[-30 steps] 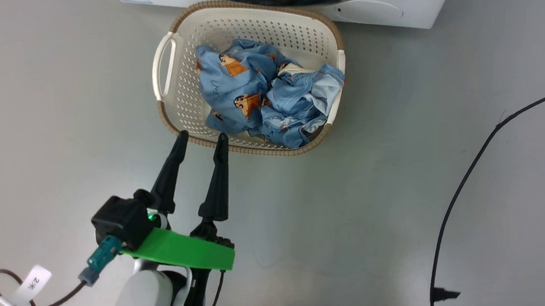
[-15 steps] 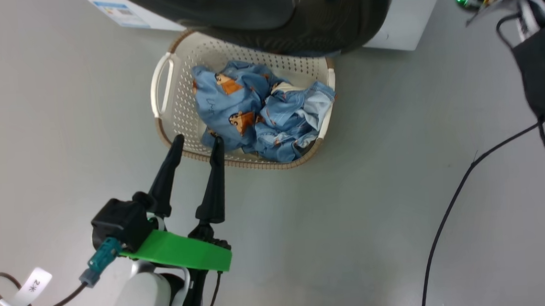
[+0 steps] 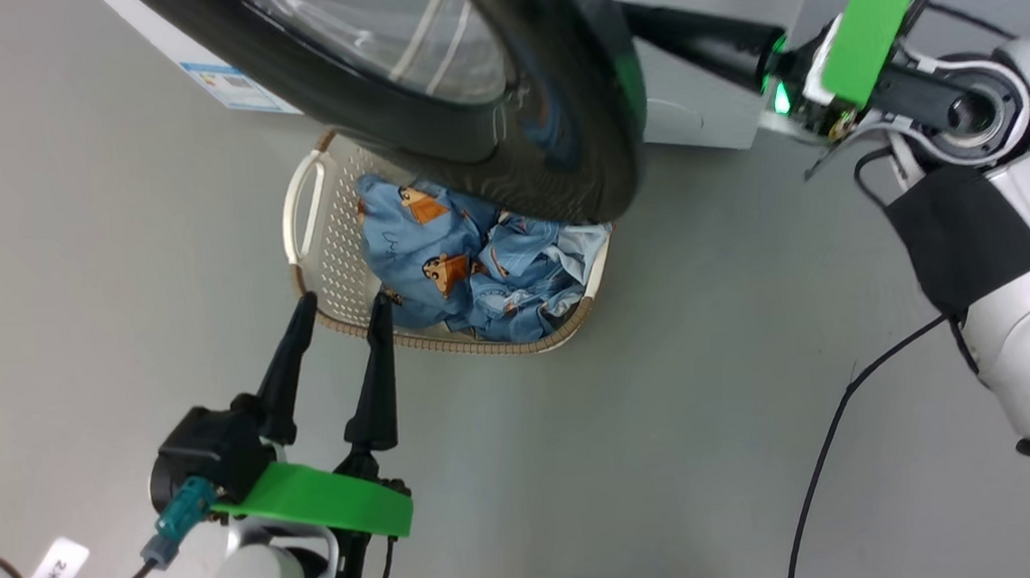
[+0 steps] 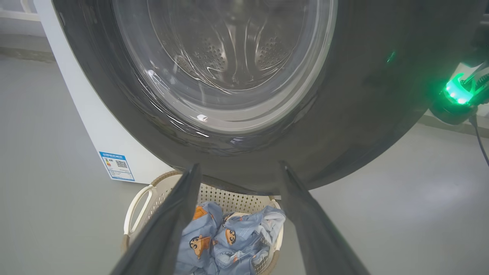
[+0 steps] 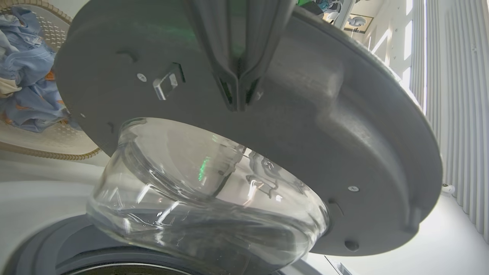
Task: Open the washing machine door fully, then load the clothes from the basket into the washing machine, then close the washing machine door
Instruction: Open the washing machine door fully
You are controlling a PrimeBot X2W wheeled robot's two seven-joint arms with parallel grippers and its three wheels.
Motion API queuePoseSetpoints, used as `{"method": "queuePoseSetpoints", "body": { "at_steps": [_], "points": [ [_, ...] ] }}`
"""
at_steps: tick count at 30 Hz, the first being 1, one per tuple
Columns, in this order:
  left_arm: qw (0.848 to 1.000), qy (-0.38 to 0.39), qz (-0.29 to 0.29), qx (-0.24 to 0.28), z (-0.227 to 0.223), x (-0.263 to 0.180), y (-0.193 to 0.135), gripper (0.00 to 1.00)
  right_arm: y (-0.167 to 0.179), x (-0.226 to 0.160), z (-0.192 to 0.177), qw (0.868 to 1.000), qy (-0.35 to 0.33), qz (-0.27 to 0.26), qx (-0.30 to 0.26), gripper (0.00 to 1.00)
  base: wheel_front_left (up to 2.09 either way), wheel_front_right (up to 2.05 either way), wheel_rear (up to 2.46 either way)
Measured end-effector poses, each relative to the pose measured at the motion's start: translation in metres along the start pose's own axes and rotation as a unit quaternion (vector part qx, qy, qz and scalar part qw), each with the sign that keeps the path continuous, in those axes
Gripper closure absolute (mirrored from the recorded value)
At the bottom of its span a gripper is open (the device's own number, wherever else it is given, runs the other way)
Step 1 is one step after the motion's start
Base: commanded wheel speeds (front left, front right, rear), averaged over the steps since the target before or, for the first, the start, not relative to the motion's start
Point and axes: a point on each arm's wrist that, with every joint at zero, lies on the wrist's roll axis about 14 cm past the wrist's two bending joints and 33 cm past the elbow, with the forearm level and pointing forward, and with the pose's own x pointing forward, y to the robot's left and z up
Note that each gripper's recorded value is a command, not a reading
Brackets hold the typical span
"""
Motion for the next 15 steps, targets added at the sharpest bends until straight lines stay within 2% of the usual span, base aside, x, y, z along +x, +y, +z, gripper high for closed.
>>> {"method": "queuePoseSetpoints", "body": {
  "at_steps": [15],
  "points": [
    [1.000,-0.009,0.018,-0.001,0.010,-0.024,0.009,0.00,0.026,0.010,-0.048,0.998,0.054,0.022,-0.004,1.00,0.00,0.00,0.00]
  ]
}}
